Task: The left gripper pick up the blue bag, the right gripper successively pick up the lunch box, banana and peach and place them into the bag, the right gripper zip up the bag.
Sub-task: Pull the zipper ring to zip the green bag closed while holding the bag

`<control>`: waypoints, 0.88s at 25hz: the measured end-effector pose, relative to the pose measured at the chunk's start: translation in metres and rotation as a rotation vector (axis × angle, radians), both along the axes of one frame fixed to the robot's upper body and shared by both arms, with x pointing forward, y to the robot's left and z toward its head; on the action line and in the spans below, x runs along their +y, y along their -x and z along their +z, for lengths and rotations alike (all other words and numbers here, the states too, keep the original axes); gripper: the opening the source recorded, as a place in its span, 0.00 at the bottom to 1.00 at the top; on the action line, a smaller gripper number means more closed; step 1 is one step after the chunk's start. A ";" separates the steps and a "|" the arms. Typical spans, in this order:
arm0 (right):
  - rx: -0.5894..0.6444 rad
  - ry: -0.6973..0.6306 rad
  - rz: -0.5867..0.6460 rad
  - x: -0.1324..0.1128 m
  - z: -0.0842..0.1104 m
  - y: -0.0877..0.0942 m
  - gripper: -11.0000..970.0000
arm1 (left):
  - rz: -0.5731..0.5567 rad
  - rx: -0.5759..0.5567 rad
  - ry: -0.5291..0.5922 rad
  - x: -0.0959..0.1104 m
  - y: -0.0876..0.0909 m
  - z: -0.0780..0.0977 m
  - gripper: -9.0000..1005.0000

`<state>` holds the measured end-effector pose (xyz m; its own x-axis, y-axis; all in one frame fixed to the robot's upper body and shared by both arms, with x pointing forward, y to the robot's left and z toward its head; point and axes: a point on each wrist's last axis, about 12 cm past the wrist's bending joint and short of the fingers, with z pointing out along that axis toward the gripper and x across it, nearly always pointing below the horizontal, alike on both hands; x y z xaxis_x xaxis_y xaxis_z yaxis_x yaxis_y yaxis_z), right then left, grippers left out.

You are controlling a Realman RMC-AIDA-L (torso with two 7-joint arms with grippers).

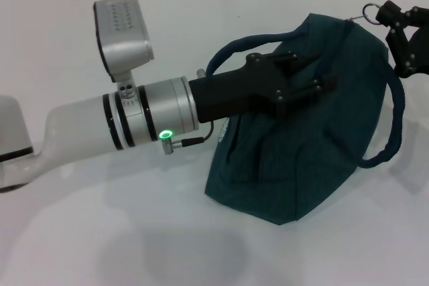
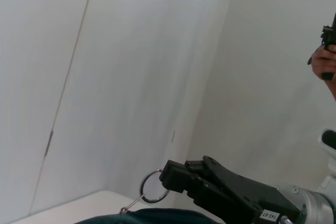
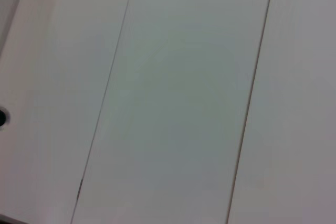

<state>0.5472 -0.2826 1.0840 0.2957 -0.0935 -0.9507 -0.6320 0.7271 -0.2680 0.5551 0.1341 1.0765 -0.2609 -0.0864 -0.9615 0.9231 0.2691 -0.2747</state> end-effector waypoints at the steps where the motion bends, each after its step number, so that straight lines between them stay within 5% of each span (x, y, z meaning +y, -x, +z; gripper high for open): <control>1: 0.000 -0.001 0.000 0.000 0.000 0.000 0.02 | 0.004 -0.007 0.001 0.001 0.001 -0.001 0.60; 14: 0.001 -0.009 0.029 0.004 -0.001 0.002 0.03 | -0.008 -0.147 0.032 0.015 0.022 -0.007 0.22; 22: -0.007 -0.040 0.080 0.009 -0.001 0.009 0.03 | -0.052 -0.215 0.033 0.023 0.035 -0.010 0.15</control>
<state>0.5378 -0.2732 1.0827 0.3070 -0.0310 -0.9512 -0.6865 0.6850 -0.2439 0.5199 0.1574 1.0666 -0.0547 -0.1105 -0.9924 0.9738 0.2136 -0.0775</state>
